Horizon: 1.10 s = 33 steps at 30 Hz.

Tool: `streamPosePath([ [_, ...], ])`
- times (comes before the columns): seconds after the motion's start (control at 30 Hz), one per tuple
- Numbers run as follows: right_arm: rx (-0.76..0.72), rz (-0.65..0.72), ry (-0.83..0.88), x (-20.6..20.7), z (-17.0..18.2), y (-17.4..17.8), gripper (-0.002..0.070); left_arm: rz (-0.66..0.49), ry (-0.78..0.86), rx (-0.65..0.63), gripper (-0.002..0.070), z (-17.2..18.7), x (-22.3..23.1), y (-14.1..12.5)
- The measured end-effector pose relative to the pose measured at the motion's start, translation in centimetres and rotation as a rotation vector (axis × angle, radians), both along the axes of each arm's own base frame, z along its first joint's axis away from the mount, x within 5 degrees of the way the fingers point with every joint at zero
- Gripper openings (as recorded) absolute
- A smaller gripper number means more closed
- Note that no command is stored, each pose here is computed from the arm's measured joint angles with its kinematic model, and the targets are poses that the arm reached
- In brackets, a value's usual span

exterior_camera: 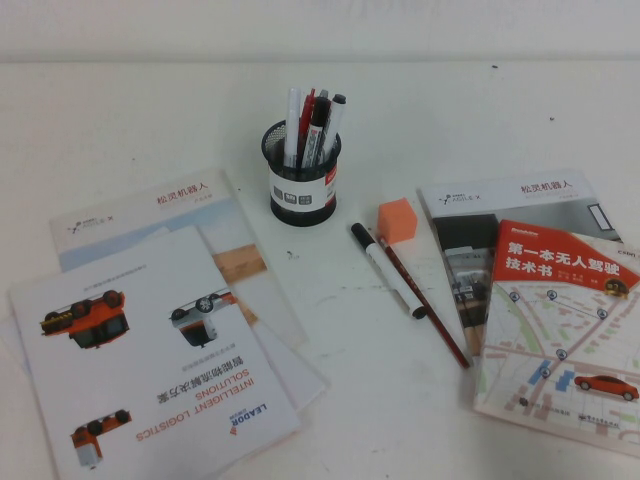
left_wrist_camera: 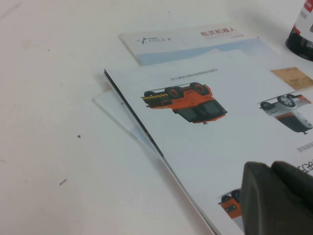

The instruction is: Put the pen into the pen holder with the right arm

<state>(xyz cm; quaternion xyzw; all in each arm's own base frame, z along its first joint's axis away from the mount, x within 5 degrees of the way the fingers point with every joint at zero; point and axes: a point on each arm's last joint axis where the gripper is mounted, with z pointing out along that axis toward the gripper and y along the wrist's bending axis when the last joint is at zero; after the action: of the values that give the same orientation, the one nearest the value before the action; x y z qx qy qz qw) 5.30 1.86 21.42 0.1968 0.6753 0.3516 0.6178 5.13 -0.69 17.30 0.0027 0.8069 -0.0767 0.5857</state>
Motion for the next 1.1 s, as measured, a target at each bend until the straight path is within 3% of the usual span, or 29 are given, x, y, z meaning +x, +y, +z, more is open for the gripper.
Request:
streamPosePath([
  [0.1,-0.242,0.065,-0.02,0.1,3.6,0.6,-0.002,0.0,0.0,0.0,-0.0003,0.0,0.0,0.0],
  [0.27,-0.597,0.212,0.157,2.9,8.4,1.2,-0.002,0.0,0.0,0.0,-0.0003,0.0,0.0,0.0],
  [0.47,-0.762,0.462,0.508,9.2,12.0,2.0,-0.002,0.0,0.0,0.0,-0.0002,0.0,0.0,0.0],
  [0.63,-0.83,0.636,0.755,15.5,11.7,2.9,-0.002,0.0,0.0,0.0,-0.0003,0.0,0.0,0.0],
  [0.77,-0.954,0.79,0.868,20.3,10.7,5.7,-0.002,0.0,0.0,0.0,-0.0003,0.0,0.0,0.0],
  [1.1,-1.098,0.951,0.887,30.7,5.7,15.1,-0.0012,0.0,0.0,0.0,-0.0003,0.0,0.0,0.0],
])
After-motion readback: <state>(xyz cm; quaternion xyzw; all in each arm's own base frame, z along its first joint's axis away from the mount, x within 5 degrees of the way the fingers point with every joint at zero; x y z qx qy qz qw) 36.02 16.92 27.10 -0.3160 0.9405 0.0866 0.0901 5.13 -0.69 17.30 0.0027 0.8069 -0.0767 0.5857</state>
